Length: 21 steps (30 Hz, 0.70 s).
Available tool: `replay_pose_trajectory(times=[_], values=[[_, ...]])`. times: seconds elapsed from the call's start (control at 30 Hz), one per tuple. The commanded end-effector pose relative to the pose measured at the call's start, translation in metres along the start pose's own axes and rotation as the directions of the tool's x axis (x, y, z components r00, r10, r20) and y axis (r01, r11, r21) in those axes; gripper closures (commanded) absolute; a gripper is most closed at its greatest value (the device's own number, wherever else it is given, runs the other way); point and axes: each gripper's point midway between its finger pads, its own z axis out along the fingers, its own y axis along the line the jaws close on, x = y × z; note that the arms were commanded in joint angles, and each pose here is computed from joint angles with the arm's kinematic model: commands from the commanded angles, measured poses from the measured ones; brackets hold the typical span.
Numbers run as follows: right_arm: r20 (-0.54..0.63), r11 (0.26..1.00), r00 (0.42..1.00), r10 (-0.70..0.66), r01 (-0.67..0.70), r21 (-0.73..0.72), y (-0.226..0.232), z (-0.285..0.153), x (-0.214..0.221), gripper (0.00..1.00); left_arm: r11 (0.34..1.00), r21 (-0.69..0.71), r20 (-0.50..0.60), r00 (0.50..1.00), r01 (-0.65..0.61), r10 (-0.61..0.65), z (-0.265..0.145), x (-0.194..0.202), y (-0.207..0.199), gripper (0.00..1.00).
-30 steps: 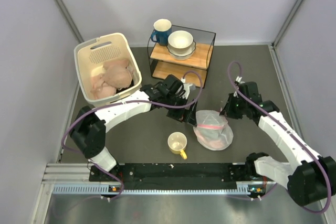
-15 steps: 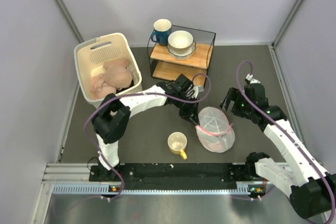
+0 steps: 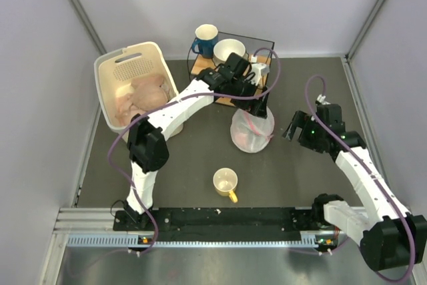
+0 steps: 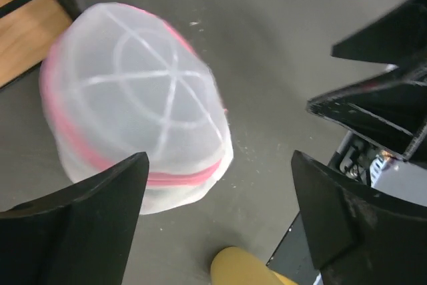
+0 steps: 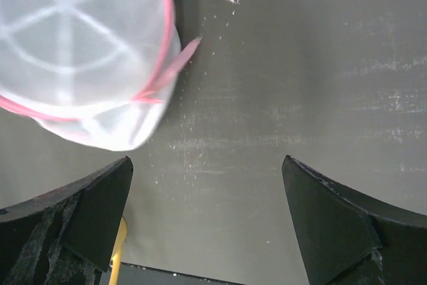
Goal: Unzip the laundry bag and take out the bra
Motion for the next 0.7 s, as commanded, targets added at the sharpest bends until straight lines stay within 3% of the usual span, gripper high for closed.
replay_pose_trajectory(times=[0.0,0.17,0.33,0.5,0.67], values=[[-0.001,1.0,1.0,-0.001,0.001,-0.025,0.003,0.004,0.0,0.05,0.977,-0.212,-0.051,0.999,0.004,-0.015,-0.021,0.012,0.032,0.04],[0.031,0.998,0.999,0.026,-0.024,-0.062,0.01,0.006,-0.005,0.05,0.939,-0.306,0.093,0.987,0.155,-0.133,-0.07,0.012,0.02,0.12],[0.001,0.979,0.995,0.102,-0.1,-0.176,0.029,0.032,-0.008,0.06,0.895,-0.291,0.18,0.938,0.338,-0.296,-0.07,0.044,0.022,0.19],[-0.108,0.899,0.968,0.227,-0.251,-0.359,0.058,0.076,-0.011,0.08,0.884,-0.268,0.194,0.92,0.384,-0.341,-0.07,0.052,0.018,0.19],[-0.115,0.851,0.957,0.266,-0.289,-0.439,0.075,0.096,-0.029,0.16,0.881,-0.26,0.187,0.916,0.395,-0.356,-0.068,0.052,0.017,0.19]])
